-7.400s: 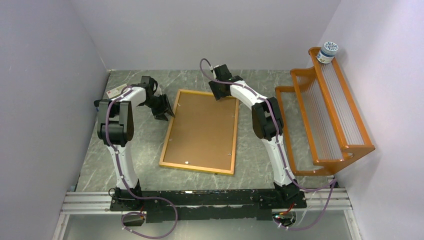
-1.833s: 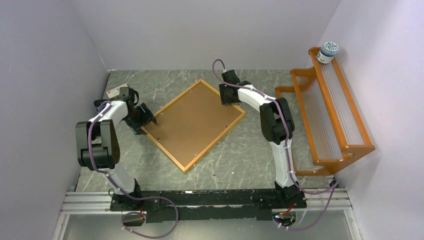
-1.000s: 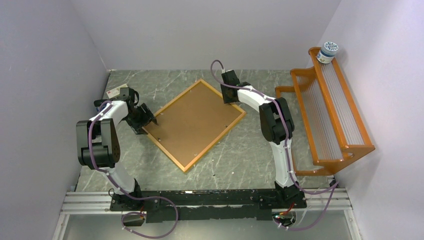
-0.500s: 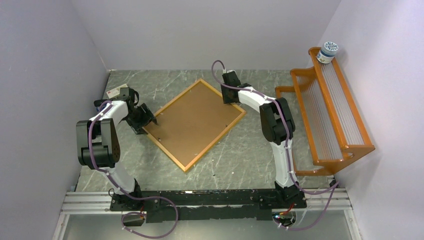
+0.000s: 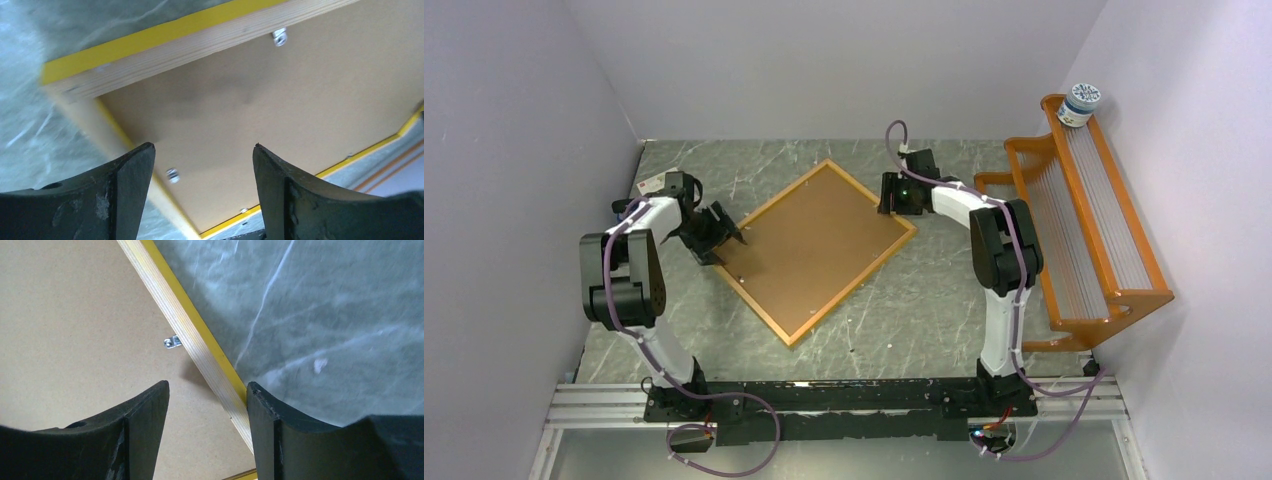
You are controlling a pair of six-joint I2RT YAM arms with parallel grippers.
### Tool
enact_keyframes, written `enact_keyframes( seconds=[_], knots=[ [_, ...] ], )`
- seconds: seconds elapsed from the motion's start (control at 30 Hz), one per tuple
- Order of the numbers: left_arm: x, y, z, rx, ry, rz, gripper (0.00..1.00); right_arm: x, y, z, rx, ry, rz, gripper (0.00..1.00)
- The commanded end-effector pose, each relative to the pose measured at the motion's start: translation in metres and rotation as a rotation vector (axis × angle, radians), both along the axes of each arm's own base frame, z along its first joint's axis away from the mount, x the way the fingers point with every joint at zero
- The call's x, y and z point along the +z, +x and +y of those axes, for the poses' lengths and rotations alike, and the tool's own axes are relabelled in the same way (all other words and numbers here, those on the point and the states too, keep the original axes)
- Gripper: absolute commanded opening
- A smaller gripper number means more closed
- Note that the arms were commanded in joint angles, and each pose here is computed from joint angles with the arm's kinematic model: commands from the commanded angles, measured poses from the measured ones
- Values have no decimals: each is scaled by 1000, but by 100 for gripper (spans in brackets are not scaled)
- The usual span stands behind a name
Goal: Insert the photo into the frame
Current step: Adjust the photo frame at the center of the board.
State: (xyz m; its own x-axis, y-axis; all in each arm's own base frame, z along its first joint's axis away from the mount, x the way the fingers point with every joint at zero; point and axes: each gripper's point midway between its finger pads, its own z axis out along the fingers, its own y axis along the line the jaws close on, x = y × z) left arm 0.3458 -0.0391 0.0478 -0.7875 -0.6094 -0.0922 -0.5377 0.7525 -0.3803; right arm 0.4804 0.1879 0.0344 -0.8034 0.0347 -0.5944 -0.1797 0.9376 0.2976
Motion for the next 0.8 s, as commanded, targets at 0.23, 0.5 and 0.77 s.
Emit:
enact_keyframes(
  seconds=[0.23, 0.5, 0.77],
  knots=[
    [-19, 30, -29, -99, -131, -18, 73, 6, -83, 6, -72, 137, 142, 62],
    [3, 31, 3, -46, 65, -27, 73, 14, -109, -22, -191, 72, 124, 61],
    [30, -16, 39, 9, 279, 14, 85, 9, -129, -26, -214, 35, 137, 61]
  ],
)
